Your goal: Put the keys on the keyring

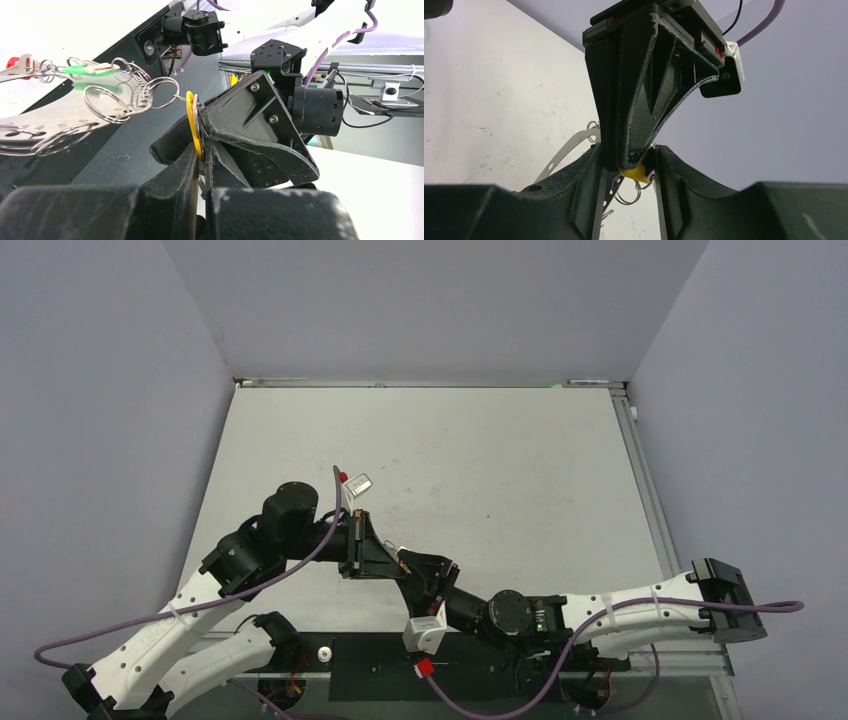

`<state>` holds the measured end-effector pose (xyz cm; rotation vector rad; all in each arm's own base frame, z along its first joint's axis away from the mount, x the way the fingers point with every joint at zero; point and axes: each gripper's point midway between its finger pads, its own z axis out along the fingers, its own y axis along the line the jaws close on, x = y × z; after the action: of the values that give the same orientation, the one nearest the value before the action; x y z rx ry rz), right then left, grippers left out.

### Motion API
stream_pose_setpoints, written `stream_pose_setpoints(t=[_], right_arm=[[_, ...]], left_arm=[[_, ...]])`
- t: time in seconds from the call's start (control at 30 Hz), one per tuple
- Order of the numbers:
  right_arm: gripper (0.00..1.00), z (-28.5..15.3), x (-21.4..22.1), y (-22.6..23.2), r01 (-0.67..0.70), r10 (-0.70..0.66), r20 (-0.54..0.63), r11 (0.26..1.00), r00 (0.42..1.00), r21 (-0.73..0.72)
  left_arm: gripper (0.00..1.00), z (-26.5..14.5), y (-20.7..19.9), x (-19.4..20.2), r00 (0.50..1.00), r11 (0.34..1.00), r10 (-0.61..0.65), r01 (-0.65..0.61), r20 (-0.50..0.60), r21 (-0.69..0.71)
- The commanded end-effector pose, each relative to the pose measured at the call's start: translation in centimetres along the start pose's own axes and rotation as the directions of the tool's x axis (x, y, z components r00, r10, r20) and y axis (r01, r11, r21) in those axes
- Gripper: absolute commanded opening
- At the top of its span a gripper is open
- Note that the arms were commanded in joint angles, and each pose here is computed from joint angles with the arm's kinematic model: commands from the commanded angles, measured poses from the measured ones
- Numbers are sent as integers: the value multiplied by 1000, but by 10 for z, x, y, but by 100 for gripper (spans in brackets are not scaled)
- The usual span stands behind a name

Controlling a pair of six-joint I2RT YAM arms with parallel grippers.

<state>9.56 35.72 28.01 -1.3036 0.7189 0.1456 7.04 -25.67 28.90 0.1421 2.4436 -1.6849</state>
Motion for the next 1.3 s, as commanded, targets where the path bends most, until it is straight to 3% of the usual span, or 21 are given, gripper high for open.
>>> stream_pose_setpoints(t=[0.0,0.63,0.83,0.97,1.03,1.27], right_arm=[[30,1,3,-6,1,0,-18,999,1000,42],[34,6,17,-4,113,-107,-98,992,989,54],[50,6,18,-10,117,-109,-100,990,989,75],[55,0,18,-14,104,-97,-86,991,992,88],[55,-2,19,-16,101,-93,-79,990,992,94],[37,-5,22,-23,108,-98,-88,988,991,107]], left_arm=[[0,-8,-31,9,996,989,77,-71,-47,131],[0,-12,-38,14,997,985,40,-29,-67,169],[0,-14,-42,15,997,983,39,-27,-61,182],[0,-16,-44,14,998,983,39,-30,-49,183],[0,-17,-44,14,998,983,40,-31,-46,183],[0,-22,-50,14,999,981,42,-35,-34,190]])
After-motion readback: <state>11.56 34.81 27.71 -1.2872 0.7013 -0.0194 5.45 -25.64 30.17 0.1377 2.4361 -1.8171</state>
